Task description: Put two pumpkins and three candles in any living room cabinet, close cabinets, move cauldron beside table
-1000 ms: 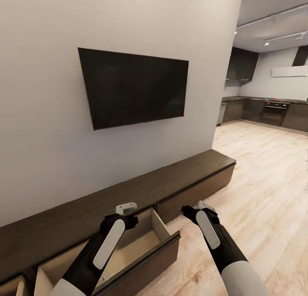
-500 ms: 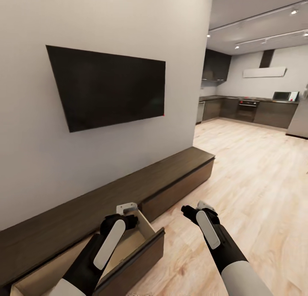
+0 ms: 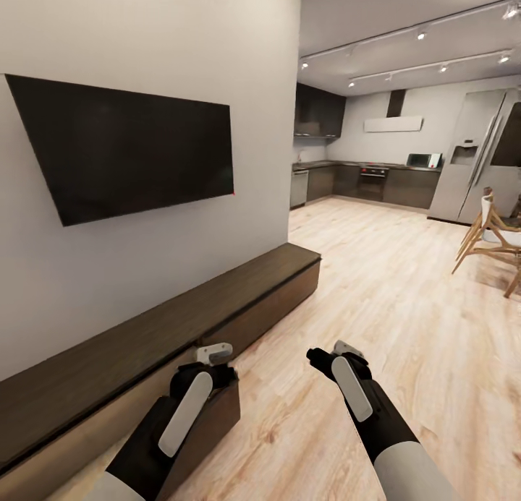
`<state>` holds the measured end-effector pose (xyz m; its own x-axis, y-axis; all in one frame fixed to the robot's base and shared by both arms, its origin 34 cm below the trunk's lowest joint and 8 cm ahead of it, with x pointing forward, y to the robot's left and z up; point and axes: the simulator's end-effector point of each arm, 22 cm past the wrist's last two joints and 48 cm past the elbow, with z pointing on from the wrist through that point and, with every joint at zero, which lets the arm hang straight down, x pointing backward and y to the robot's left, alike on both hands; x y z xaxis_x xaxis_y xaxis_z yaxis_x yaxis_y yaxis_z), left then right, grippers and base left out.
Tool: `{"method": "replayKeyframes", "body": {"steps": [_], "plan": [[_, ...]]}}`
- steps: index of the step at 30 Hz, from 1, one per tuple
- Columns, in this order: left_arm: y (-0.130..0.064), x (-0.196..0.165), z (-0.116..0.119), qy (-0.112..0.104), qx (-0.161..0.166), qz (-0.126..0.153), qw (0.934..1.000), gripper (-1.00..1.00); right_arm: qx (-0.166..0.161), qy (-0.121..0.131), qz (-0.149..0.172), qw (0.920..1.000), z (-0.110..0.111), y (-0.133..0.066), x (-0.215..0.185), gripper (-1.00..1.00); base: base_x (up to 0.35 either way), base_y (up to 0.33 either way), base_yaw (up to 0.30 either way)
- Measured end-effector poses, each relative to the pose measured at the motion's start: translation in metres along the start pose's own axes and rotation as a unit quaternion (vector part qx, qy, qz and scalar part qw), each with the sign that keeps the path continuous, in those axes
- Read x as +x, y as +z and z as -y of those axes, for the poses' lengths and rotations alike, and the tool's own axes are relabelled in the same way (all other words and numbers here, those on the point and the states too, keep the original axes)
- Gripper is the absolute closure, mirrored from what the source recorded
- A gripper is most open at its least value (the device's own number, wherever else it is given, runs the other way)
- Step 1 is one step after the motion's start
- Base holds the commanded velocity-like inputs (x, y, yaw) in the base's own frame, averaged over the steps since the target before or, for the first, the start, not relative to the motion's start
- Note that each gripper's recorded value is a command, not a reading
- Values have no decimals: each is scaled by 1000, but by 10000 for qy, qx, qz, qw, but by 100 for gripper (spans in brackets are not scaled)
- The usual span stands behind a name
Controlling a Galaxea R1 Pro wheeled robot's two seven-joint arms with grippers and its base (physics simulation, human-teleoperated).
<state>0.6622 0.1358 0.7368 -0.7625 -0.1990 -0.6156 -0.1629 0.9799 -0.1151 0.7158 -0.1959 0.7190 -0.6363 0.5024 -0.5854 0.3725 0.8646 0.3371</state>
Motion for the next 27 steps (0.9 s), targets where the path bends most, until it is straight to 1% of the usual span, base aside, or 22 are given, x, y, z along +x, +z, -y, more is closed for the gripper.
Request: {"method": "replayKeyframes", "body": {"steps": [15,20,27], "plan": [[0,0,1,-7,15,-6,10000,-100,-36,11,78,10000,-4,-2,-5,-100,-3,-27,-9],[0,0,0,-30,12,-14,10000,-100,-38,29,69,10000,-4,-2,-4,-100,0,-212,-62],[1,0,-1,-40,6,-23,10000,-100,-75,37,55,9999,-6,-2,-3,-100,0,-266,-255]]}}
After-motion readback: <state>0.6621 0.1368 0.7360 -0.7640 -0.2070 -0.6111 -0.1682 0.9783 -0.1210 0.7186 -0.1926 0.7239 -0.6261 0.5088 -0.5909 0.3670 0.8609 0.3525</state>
